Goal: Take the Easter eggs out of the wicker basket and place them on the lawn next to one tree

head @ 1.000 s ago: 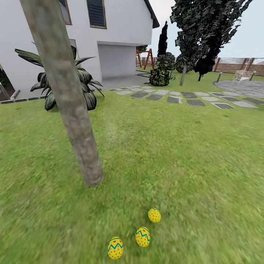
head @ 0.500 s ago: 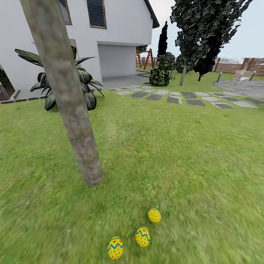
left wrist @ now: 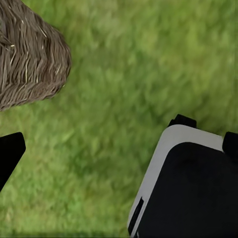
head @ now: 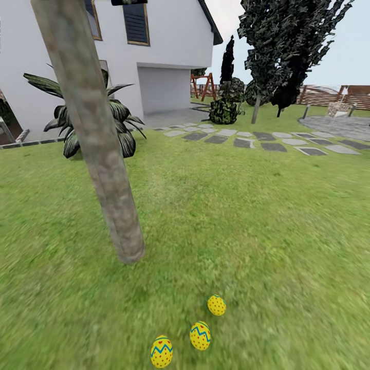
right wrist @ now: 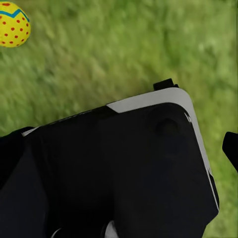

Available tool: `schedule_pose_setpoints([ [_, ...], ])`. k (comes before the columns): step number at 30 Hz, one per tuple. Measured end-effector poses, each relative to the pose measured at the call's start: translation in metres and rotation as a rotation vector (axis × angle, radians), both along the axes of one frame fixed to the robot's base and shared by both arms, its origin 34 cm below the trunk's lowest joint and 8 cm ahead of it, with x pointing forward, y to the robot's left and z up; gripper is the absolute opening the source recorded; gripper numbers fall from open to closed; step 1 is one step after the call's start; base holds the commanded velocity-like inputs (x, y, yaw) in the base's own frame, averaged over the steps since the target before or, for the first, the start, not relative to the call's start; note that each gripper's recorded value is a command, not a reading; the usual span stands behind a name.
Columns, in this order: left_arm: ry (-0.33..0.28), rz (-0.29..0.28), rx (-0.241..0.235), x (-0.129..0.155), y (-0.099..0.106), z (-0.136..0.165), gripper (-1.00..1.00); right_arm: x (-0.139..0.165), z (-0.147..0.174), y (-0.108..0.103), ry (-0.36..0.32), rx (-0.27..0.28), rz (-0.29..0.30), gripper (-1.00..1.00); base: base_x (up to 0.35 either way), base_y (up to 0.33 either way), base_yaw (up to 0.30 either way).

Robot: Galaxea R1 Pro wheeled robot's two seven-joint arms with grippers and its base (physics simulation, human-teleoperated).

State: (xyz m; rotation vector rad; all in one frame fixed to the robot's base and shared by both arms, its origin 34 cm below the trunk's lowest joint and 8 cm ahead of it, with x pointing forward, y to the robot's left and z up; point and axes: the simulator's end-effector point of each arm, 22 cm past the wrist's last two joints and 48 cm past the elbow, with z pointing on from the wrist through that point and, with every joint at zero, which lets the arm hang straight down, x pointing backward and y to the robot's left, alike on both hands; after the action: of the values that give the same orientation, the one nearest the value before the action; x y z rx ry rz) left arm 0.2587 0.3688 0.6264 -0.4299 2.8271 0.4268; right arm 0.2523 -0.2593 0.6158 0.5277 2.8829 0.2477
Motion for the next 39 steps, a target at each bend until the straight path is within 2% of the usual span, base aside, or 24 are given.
schedule_pose_setpoints([
  [18, 0.006, -0.001, -0.001, -0.016, 0.0, 0.002, 1.0, -0.007, 0.002, -0.016, -0.027, -0.067, -0.007, 1.0, 0.0, 0.0, 0.0],
  [39, -0.026, -0.001, -0.005, -0.005, -0.003, 0.006, 1.0, 0.003, 0.007, -0.015, -0.059, -0.067, -0.008, 1.0, 0.0, 0.0, 0.0],
])
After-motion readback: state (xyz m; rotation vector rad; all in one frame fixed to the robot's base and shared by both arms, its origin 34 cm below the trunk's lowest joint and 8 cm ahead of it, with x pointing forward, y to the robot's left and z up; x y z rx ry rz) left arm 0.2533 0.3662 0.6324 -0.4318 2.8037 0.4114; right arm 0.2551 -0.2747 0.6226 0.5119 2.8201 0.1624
